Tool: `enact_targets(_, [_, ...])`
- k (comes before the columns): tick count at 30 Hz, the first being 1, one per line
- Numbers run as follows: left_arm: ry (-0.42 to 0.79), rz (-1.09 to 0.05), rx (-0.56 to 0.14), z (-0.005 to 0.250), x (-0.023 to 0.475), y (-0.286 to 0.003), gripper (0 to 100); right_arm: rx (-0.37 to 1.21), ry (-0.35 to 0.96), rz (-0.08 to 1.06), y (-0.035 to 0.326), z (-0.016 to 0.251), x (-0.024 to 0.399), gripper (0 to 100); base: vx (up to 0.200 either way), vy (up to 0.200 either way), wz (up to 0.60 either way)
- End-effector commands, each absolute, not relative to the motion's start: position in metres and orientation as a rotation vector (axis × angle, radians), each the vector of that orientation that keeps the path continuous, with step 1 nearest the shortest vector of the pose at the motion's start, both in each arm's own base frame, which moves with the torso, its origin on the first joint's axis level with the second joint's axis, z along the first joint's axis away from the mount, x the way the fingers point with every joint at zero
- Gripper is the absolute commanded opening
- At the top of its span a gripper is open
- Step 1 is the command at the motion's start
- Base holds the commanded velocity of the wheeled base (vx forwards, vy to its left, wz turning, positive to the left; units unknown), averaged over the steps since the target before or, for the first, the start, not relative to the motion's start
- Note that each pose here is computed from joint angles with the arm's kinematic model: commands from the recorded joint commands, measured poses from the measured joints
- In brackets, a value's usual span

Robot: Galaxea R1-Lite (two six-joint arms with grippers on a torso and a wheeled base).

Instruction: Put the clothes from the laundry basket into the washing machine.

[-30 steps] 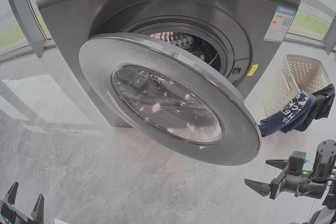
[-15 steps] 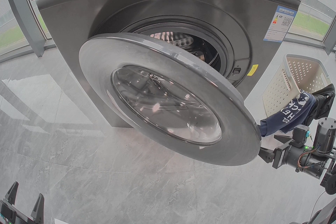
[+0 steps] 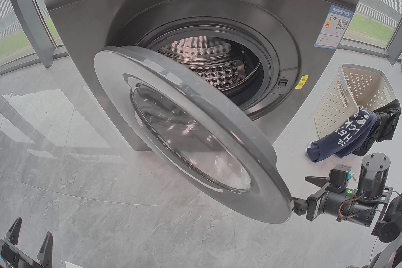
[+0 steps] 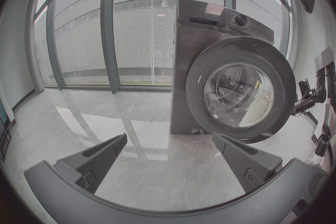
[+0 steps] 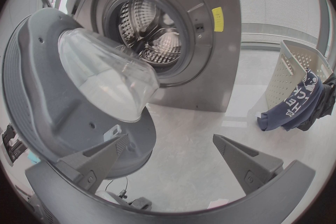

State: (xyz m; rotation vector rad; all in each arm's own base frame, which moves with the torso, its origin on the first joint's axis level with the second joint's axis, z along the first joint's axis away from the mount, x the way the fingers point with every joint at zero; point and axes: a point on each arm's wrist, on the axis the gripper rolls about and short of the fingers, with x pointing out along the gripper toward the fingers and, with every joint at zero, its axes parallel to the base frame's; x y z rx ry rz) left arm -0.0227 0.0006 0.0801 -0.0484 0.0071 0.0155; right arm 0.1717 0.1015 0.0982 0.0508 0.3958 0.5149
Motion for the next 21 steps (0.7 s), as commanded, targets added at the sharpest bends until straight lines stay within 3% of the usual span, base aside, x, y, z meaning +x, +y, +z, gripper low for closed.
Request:
enact_targets(1, [0.013,0.016,-0.049,0.076,-0.022,0.001,100,0.041,0.406,0.565,0.108,0.097,0.162,100,0.0,0.0,0.0])
enact_targets(8, [0.012,0.017,-0.049,0.076,-0.022,0.001,100,0.067,0.343,0.516,0.114,0.109,0.177,100,0.0,0.0,0.0])
enact_targets(12, [0.013,0.017,-0.049,0.076,-0.022,0.001,100,0.104,0.326,0.478,0.122,0.113,0.183,100,-0.2,0.0,0.0])
enact_targets(14, [0.012,0.016,-0.049,0.076,-0.022,0.001,100,0.102,0.351,0.521,0.133,0.108,0.177,100,-0.2,0.0,0.0])
enact_targets(21, [0.012,0.016,-0.049,0.076,-0.022,0.001,100,0.083,0.38,0.632,0.145,0.1,0.154,100,0.0,0.0,0.0])
